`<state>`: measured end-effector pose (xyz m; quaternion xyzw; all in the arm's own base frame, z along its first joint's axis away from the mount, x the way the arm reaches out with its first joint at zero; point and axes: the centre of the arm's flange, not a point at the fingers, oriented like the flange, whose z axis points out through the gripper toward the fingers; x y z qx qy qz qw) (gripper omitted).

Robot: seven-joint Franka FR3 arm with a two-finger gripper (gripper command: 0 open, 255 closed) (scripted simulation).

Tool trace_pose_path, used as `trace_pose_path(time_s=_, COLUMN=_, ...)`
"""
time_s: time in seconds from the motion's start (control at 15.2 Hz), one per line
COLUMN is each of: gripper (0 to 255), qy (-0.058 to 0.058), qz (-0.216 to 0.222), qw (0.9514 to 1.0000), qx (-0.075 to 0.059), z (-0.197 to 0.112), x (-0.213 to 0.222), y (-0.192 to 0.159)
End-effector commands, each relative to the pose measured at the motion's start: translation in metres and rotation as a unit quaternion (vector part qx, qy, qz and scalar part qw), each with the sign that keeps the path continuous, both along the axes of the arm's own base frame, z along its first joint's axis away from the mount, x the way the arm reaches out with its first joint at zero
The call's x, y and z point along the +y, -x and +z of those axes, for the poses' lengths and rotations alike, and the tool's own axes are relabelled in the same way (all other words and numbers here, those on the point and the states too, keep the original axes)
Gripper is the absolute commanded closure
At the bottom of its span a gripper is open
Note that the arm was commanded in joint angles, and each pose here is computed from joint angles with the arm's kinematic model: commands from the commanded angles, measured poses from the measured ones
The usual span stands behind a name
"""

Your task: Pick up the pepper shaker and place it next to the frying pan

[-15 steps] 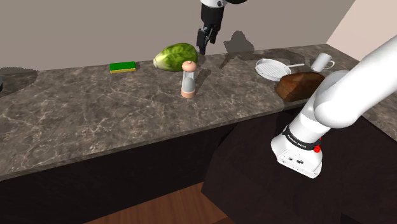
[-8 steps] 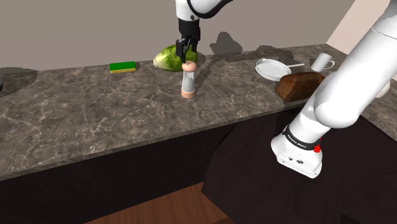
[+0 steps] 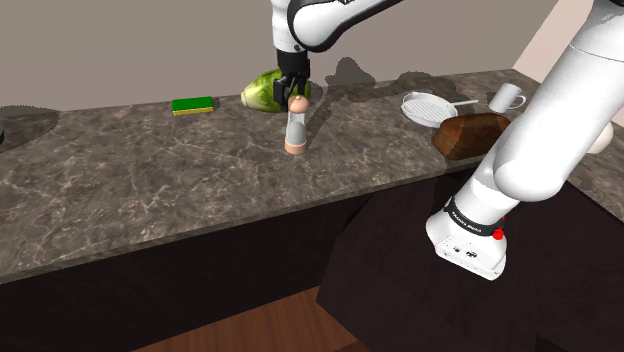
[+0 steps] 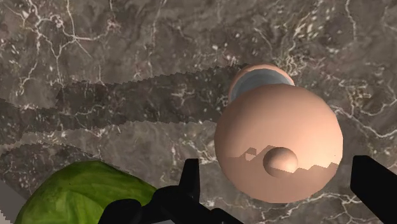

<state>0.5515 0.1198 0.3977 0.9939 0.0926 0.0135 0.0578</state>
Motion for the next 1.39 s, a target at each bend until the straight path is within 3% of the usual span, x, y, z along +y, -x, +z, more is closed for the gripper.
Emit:
trace_pose_path(time_s=0.0, gripper=0, qy=0.000, qz=0.000, qw=1.0000, qx=0.000, z=-0.004, x=0.001, y=-0.001)
trace_pose_path(time_s=0.46, gripper=0, qy=0.000, qz=0.000, qw=1.0000, qx=0.000, z=-0.004, x=0.000, y=-0.001)
trace_pose_path(time_s=0.53, gripper=255, qy=0.000, qz=0.000, qw=1.0000, qx=0.000, z=-0.004, x=0.000, y=-0.001)
trace_pose_path(time_s=1.12, gripper=255, qy=0.000, qz=0.000, qw=1.0000, qx=0.000, z=-0.004, x=0.001, y=-0.001)
trace_pose_path(time_s=1.32, gripper=255, qy=0.000, qz=0.000, qw=1.0000, qx=0.000, z=0.012, x=0.001, y=-0.001)
